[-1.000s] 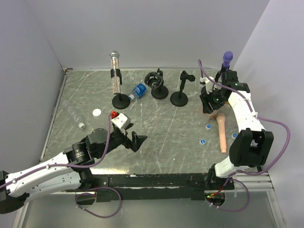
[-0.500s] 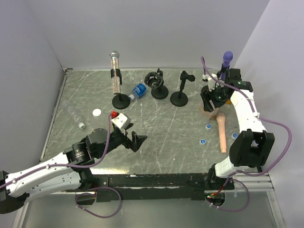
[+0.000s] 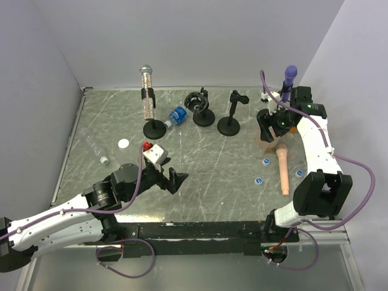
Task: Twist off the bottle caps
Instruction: Place the bottle without the bottle cap at the corner of the board, then pick up the plastic bottle from the corner of the board.
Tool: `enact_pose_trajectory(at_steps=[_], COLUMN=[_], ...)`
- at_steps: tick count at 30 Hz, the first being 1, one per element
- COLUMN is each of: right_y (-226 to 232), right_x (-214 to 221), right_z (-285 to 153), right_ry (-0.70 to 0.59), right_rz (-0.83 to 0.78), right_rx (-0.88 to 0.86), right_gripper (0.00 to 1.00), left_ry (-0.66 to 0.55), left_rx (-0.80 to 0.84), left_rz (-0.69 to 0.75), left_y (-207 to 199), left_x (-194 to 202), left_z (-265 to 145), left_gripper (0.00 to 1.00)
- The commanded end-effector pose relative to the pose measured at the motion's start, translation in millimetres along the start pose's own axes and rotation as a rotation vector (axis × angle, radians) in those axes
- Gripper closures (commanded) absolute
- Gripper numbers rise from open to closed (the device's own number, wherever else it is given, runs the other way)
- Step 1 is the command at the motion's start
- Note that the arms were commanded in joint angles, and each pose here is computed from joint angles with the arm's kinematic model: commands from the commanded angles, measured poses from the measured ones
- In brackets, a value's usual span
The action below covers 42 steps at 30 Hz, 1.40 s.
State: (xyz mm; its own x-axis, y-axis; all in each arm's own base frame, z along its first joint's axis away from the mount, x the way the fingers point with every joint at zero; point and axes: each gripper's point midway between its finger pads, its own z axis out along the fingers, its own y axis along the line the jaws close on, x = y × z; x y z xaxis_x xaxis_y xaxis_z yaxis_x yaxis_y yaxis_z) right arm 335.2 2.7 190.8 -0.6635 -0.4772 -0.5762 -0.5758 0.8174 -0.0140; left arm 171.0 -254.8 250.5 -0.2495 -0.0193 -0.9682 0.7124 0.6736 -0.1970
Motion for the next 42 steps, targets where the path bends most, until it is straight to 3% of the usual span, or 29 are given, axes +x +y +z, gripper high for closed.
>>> enact_pose_trajectory(at_steps=[1, 10, 18, 25, 32, 39, 42], right_y=[0, 11, 44, 103, 187, 185, 187], right_x=[-26, -42, -54, -60, -38, -12, -2], right_z=[-32, -69, -124, -154, -123, -75, -58], right_ry=[-0.098, -0.185, -0.372, -0.556, -0.712, -0.698, -0.694], right_rz=[-0.032, -0.061, -0.124, -0.236, -0.231, -0.216, -0.183], right_rx=[0.042, 0.081, 0.135, 0.0, -0.531, -0.584, -0.642], right_gripper=[0.16, 0.16, 0.09, 0.05, 0.01, 0.01, 0.01], left_ry=[-0.028, -0.017, 0.104, 0.258, 0.416, 0.5, 0.561], left_rx=[-0.003, -0.066, -0.196, -0.253, -0.367, -0.451, -0.441], left_rz=[-0.03, -0.054, -0.168, -0.13, -0.021, 0.07, 0.122], left_y=[-3, 5, 54, 84, 126, 175, 196], left_x=[-17, -27, -31, -30, -4, 18, 35], left_z=[-1, 4, 29, 58, 95, 124, 138], left_gripper=[0.03, 0.03, 0.03, 0.03, 0.03, 0.01, 0.06])
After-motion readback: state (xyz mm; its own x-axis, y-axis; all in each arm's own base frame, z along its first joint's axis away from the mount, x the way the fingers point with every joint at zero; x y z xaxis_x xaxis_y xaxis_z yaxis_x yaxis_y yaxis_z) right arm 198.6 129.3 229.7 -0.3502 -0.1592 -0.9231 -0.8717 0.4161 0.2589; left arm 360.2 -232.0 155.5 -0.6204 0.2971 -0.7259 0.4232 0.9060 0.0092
